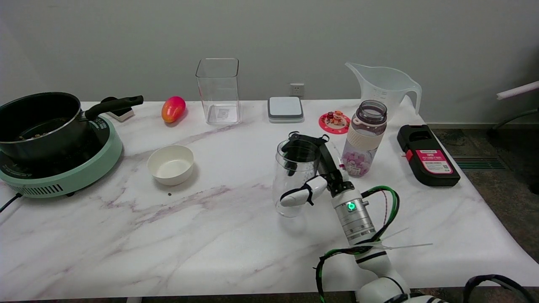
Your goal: Place the cup on the table.
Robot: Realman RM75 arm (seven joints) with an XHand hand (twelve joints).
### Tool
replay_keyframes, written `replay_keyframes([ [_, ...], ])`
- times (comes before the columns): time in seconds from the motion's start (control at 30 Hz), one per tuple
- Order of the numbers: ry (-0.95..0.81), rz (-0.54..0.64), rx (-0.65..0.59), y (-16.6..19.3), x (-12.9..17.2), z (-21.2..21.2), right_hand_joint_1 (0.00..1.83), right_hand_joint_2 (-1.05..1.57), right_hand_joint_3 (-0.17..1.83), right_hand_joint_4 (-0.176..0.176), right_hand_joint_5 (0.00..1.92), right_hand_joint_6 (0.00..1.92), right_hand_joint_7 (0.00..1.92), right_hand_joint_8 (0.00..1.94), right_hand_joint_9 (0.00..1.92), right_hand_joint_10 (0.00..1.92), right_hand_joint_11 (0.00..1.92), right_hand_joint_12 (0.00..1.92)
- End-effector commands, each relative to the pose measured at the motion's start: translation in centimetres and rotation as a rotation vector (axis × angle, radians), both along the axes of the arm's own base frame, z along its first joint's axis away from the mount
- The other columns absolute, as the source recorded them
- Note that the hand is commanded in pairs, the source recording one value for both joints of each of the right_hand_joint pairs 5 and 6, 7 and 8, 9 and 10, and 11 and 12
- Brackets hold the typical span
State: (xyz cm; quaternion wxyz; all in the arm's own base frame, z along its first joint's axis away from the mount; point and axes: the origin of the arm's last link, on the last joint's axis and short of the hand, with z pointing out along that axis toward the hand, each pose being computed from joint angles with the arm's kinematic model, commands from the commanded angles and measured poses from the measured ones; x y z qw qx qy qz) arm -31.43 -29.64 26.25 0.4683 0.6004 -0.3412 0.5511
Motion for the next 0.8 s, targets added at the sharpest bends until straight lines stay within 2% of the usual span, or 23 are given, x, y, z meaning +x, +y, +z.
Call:
replay_keyframes([
  [0.03,0.063,0.067,0.044,-4.6,-1.9,-2.2,1.13,1.57,0.27,0.0,1.9,1.9,1.74,1.74,1.71,1.71,1.59,1.59],
  [0.3,0.213,0.132,0.014,-5.3,-1.2,-1.3,1.13,1.57,0.28,0.0,1.9,1.9,1.73,1.73,1.72,1.72,1.6,1.6],
  [0.57,0.338,0.186,-0.054,-4.4,-0.8,-1.3,1.13,1.57,0.27,0.0,1.92,1.92,1.76,1.76,1.74,1.74,1.63,1.63],
  [0.8,0.344,0.164,-0.05,-3.5,-1.6,-1.4,1.13,1.57,0.27,0.0,1.92,1.92,1.77,1.77,1.74,1.74,1.64,1.64],
])
